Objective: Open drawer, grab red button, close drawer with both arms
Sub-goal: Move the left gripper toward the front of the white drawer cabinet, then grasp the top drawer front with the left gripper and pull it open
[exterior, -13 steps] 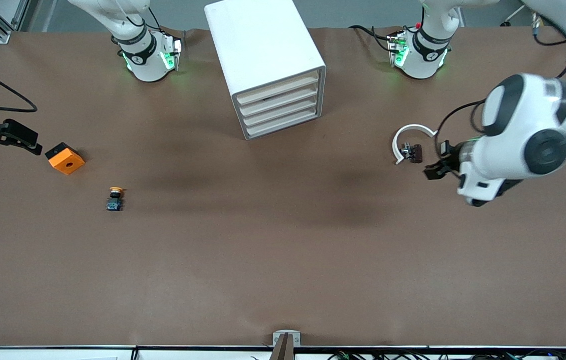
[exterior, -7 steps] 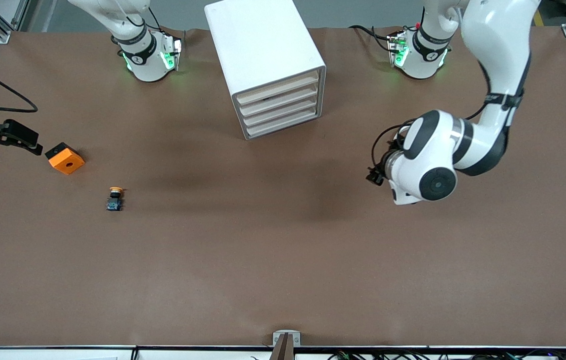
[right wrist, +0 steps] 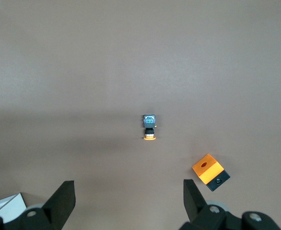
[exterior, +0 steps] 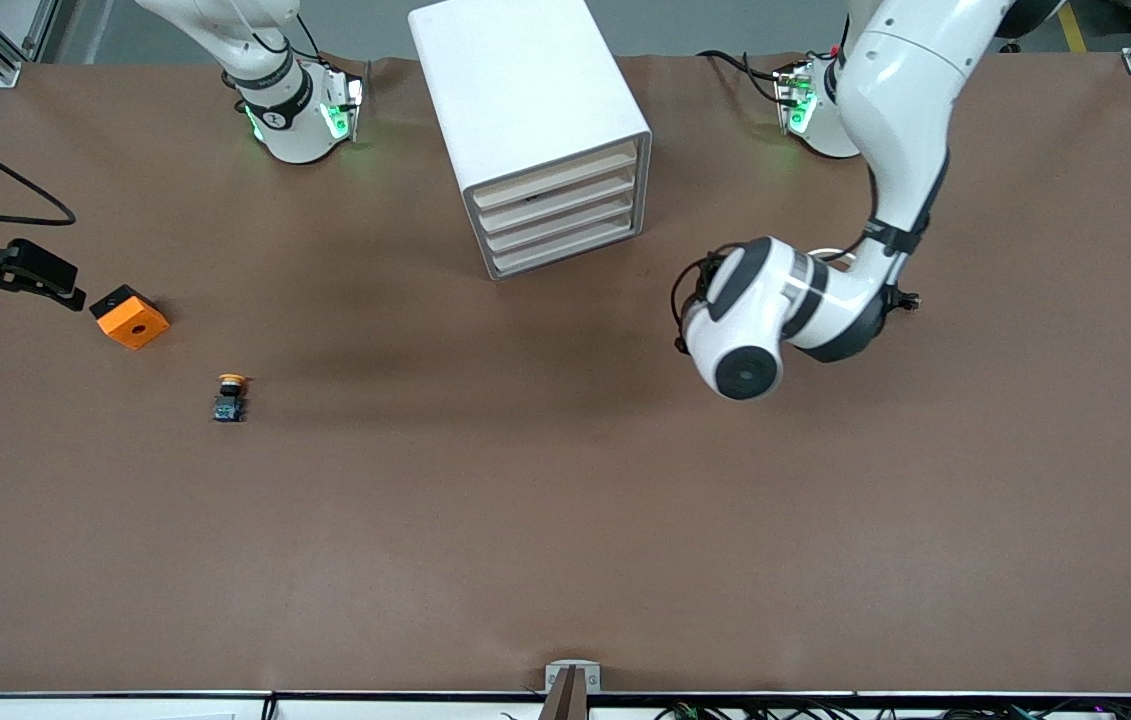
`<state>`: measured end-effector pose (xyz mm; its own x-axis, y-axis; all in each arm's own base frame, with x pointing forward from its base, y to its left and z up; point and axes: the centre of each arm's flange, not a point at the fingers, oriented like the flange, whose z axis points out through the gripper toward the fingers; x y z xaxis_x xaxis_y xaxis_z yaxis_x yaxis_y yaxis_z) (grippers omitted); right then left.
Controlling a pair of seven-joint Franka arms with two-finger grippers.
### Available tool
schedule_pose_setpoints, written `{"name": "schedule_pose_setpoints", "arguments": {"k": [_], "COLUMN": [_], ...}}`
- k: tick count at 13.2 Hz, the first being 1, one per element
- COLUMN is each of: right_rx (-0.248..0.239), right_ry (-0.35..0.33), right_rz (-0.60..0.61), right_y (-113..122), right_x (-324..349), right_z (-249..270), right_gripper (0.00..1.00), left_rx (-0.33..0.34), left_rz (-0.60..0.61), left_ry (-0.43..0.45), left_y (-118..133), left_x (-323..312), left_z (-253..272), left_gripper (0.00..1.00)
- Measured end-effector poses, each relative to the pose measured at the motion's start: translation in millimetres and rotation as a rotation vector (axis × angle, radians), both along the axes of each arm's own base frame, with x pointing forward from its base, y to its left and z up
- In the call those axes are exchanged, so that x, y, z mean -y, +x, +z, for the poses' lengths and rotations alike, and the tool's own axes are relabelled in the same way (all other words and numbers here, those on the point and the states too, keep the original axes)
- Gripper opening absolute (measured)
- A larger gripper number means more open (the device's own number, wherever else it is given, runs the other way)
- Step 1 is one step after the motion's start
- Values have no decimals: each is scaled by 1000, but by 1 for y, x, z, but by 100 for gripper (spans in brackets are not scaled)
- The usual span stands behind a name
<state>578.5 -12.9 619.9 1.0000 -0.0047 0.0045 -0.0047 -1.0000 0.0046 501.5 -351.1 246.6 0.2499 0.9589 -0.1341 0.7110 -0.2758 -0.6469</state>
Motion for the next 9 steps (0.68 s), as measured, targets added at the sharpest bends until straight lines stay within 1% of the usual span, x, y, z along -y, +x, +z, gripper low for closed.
{"name": "schedule_pose_setpoints", "arguments": {"k": [1,2,3,6,9], "right_rx": [0,-1,-1,-3,-2], "right_ry": [0,0,0,0,1], "right_rz": [0,0,0,0,0], "right_y": [0,0,0,1,1], "right_x": [0,0,0,0,0], "right_z": [0,-1,-1,-2,-2], "right_gripper": [100,100,100,100,100], "left_rx": [-11,-23,-45,-143,-208], "left_rz": [-3,15,55,235,306], "left_ry": [18,17,1,-31,-57], "left_y": [-7,-9,-8,-8,-7], "left_x": [7,10,10,17,28], "left_z": [1,2,3,4,-8], "left_gripper": [100,100,100,100,100]}}
